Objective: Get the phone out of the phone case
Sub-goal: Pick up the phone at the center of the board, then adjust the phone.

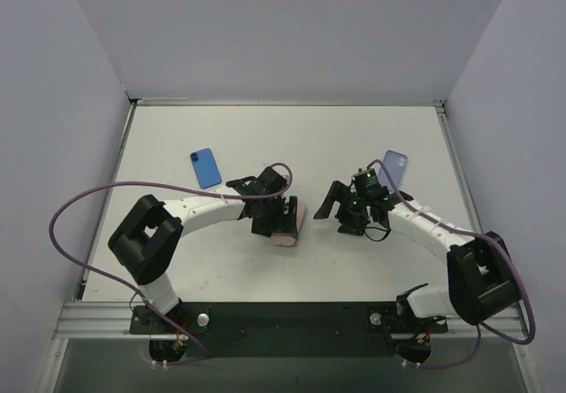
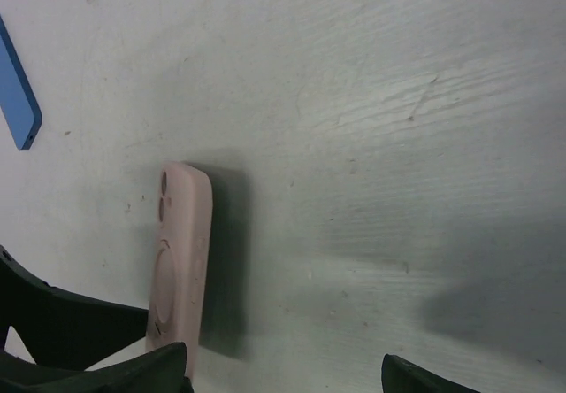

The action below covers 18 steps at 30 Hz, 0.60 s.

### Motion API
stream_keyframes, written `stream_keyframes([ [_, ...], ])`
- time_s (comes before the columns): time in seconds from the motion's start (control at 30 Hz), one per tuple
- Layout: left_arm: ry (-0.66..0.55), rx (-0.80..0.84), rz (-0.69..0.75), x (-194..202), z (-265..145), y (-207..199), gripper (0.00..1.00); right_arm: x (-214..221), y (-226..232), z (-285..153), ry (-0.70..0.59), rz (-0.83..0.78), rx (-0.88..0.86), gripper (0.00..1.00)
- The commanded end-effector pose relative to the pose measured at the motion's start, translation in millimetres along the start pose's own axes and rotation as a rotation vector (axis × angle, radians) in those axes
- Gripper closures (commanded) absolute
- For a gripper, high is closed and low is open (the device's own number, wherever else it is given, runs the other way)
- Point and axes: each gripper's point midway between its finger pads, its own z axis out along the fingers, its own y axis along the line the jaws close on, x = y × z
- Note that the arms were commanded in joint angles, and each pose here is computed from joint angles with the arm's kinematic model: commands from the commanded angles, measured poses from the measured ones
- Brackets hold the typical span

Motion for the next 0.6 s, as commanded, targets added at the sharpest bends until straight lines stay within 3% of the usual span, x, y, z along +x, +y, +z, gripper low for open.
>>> stream_keyframes([
  [0.0,-0.057,0.17,-0.002,-10.2,-23.1,-39.8,0.46,0.2,46.9,12.8,0.029,0.035,-0.135,0.18],
  [0.17,-0.07,0.22,-0.008,-12.1,-30.1,-49.3,0.46,7.4,62.2,34.7,0.078,0.075,-0.189,0.22],
  [0.47,-0.08,0.306,-0.006,-8.6,-42.4,-61.5,0.46,5.8,104.1,43.9,0.124,0.242,-0.44,0.67],
  [0.5,-0.083,0.316,-0.006,-9.0,-44.5,-63.2,0.46,4.8,108.0,43.1,0.125,0.246,-0.456,0.82],
  [0.57,-0.082,0.32,-0.011,-8.1,-45.9,-63.6,0.46,2.7,113.7,40.2,0.124,0.244,-0.483,0.98],
])
